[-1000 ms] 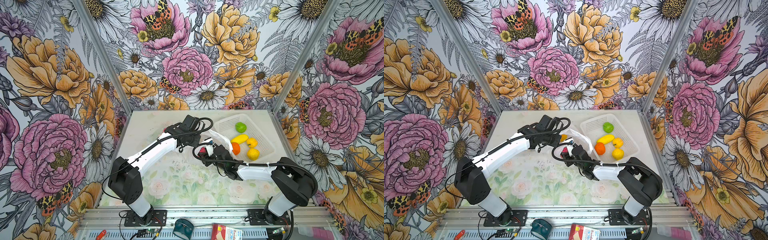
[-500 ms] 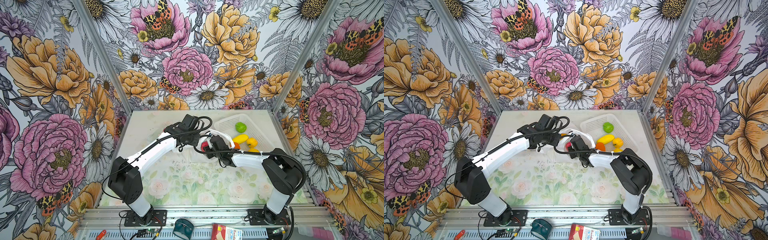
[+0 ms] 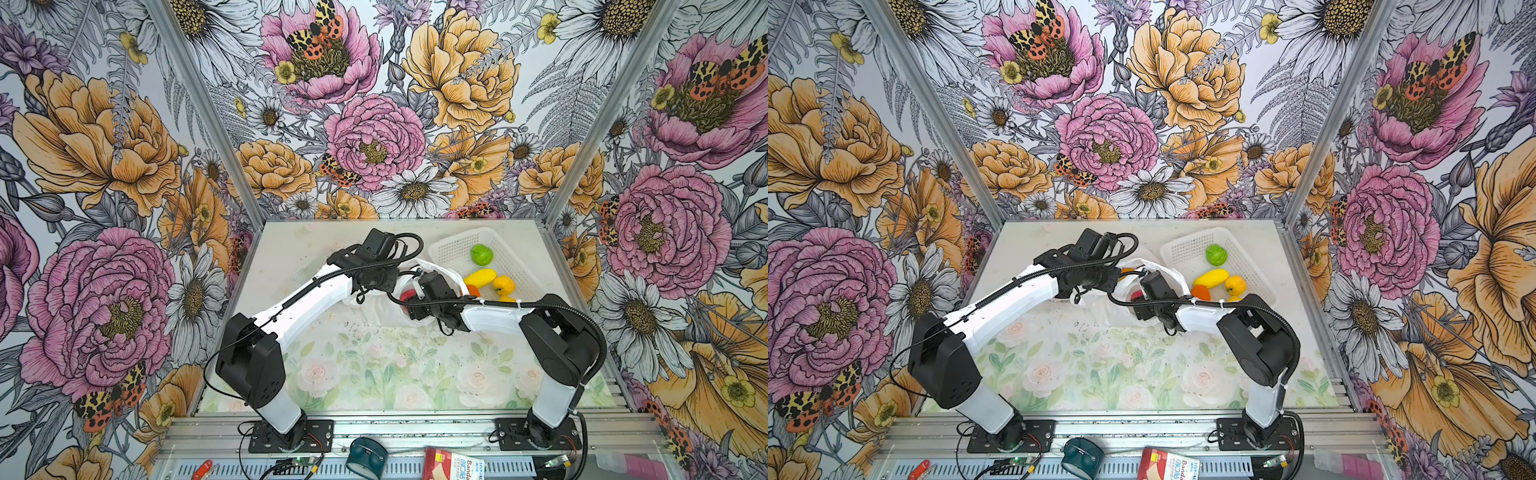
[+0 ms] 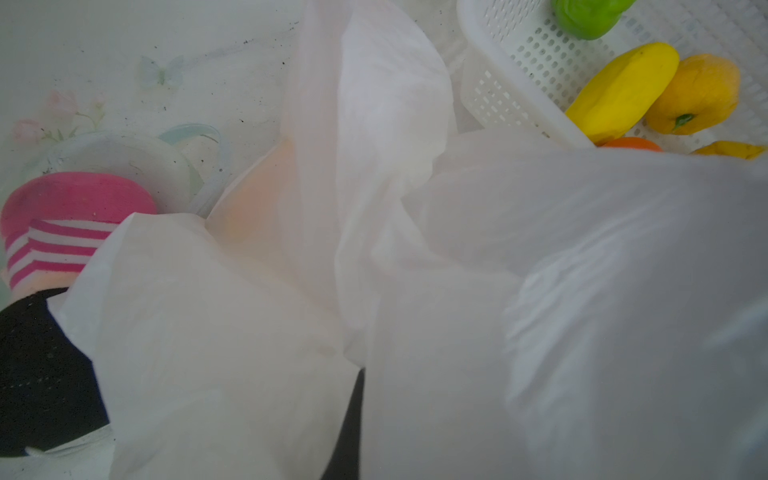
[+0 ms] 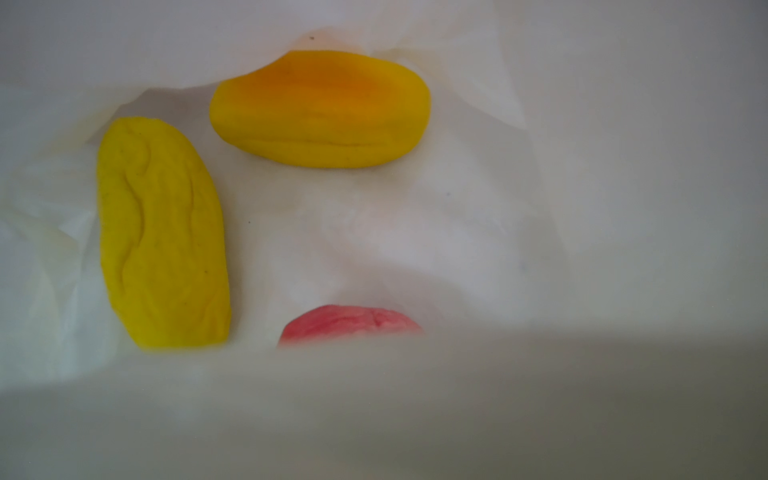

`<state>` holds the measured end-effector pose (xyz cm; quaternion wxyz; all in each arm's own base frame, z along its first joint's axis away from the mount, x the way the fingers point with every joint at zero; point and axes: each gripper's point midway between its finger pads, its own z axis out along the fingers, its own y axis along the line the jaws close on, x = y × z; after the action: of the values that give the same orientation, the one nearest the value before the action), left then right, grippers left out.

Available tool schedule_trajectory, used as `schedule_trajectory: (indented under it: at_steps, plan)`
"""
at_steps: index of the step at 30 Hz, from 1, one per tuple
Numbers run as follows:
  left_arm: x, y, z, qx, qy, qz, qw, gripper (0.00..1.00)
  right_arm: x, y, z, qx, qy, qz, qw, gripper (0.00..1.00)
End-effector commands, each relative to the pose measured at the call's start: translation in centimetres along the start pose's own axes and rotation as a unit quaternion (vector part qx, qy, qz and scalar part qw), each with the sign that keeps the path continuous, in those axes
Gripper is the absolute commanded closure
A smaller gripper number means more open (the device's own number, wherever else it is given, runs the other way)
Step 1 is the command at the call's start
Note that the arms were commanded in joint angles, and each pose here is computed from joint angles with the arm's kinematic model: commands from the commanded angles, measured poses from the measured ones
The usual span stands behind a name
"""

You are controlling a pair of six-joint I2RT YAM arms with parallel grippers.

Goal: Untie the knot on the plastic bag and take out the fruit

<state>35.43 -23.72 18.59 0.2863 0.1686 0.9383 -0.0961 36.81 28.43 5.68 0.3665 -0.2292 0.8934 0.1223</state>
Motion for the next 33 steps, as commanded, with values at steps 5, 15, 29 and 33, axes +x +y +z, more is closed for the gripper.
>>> schedule_trajectory:
  at_steps: [5,15,29,33]
  plan:
    - [-0.4,0.3,-0.4,-0.005,-0.005,0.002,1.0,1.0,-1.1,-0.2,-0.6,-0.009,-0.013,0.004,1.0,0.2]
    - [-0.5,0.3,-0.5,-0.004,-0.006,0.001,1.0,1.0,-0.6,0.9,0.9,-0.042,0.012,0.004,0.999,0.39]
    - [-0.4,0.3,-0.2,-0.004,-0.001,0.001,1.0,1.0,-3.6,2.3,-5.6,-0.111,-0.115,0.018,0.987,0.63]
    - [-0.4,0.3,-0.2,-0.005,-0.002,0.002,1.0,1.0,-4.1,2.7,-7.1,-0.129,-0.146,0.018,0.981,0.66]
